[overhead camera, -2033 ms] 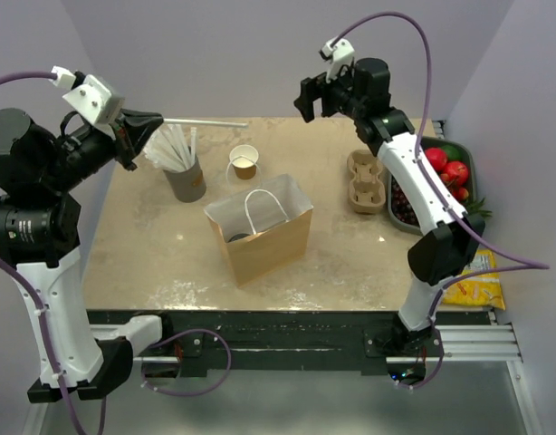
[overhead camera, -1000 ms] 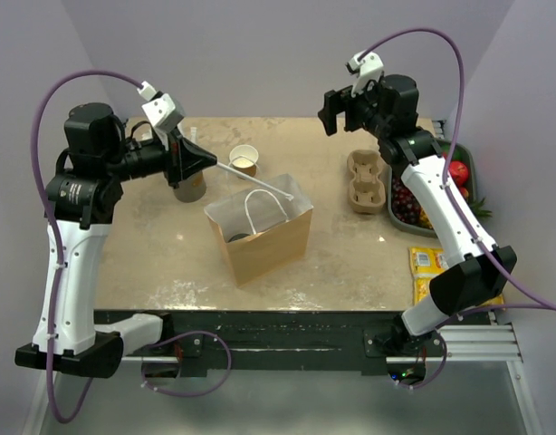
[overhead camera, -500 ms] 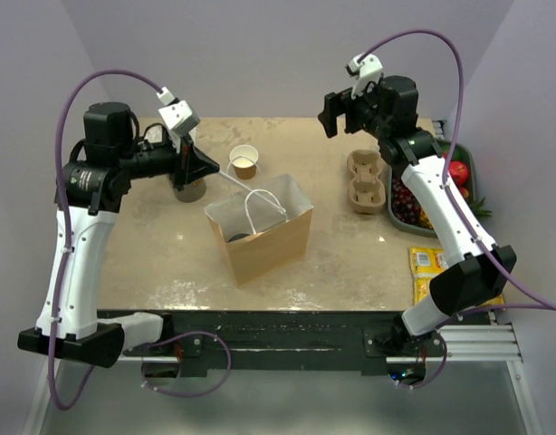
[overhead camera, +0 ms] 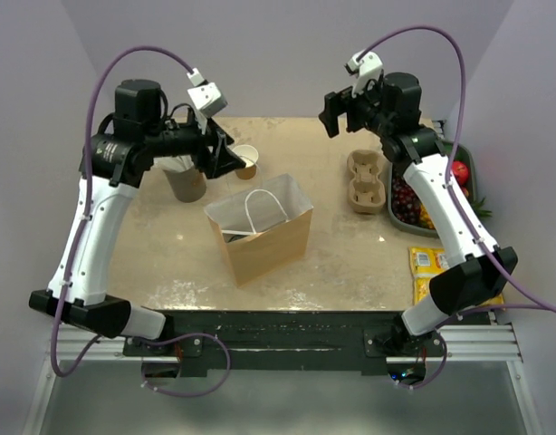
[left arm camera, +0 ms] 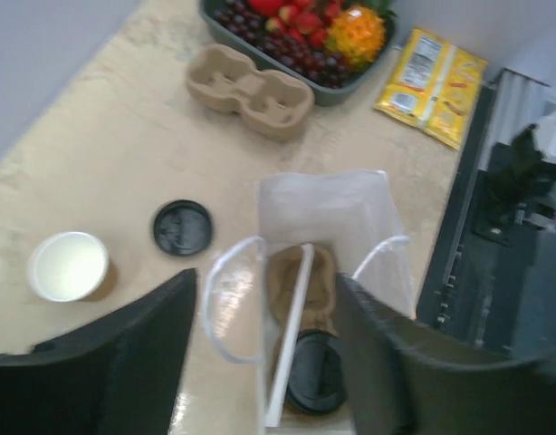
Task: Pack the takeout coffee
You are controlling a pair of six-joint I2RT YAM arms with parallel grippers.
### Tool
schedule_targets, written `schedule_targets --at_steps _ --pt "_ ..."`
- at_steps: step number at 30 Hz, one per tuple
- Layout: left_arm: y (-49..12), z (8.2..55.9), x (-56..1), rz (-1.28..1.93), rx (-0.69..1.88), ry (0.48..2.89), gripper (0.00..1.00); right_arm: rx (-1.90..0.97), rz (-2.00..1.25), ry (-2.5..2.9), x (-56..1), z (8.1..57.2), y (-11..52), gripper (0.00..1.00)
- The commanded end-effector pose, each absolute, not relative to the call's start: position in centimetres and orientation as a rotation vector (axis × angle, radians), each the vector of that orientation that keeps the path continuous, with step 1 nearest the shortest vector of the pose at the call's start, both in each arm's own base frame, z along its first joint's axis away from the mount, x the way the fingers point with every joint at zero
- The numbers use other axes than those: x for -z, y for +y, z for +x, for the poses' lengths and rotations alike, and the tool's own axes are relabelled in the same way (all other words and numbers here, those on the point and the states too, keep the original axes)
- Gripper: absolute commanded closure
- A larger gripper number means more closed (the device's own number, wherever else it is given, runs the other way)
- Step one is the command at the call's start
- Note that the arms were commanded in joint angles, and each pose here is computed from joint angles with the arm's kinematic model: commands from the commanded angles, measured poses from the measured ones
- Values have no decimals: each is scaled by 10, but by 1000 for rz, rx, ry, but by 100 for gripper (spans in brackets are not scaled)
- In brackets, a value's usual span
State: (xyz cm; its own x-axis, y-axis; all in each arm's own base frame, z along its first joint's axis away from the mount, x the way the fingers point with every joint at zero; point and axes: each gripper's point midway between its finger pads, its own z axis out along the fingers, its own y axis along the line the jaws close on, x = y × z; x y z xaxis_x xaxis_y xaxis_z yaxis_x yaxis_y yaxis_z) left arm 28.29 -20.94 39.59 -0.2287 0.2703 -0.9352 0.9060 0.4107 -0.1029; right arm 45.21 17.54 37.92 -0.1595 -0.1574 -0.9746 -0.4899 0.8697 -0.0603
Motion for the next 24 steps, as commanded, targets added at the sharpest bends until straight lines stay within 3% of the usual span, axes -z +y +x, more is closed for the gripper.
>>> schedule_targets --at_steps 1,4,11,17,24 --pt "-182 288 -487 901 554 1488 23 -330 -645 1661 -406 435 183 1" --pt "-151 304 -512 733 352 1437 14 -326 -722 1710 -401 423 181 1" --pt "-11 367 -490 177 -34 1616 8 -140 -284 1904 -403 448 133 1" --pt "41 378 -446 -100 -107 1687 1 -94 -139 1842 -424 458 119 1" --pt "73 376 -419 -278 -89 1732 1 -31 -111 1774 -447 461 107 1"
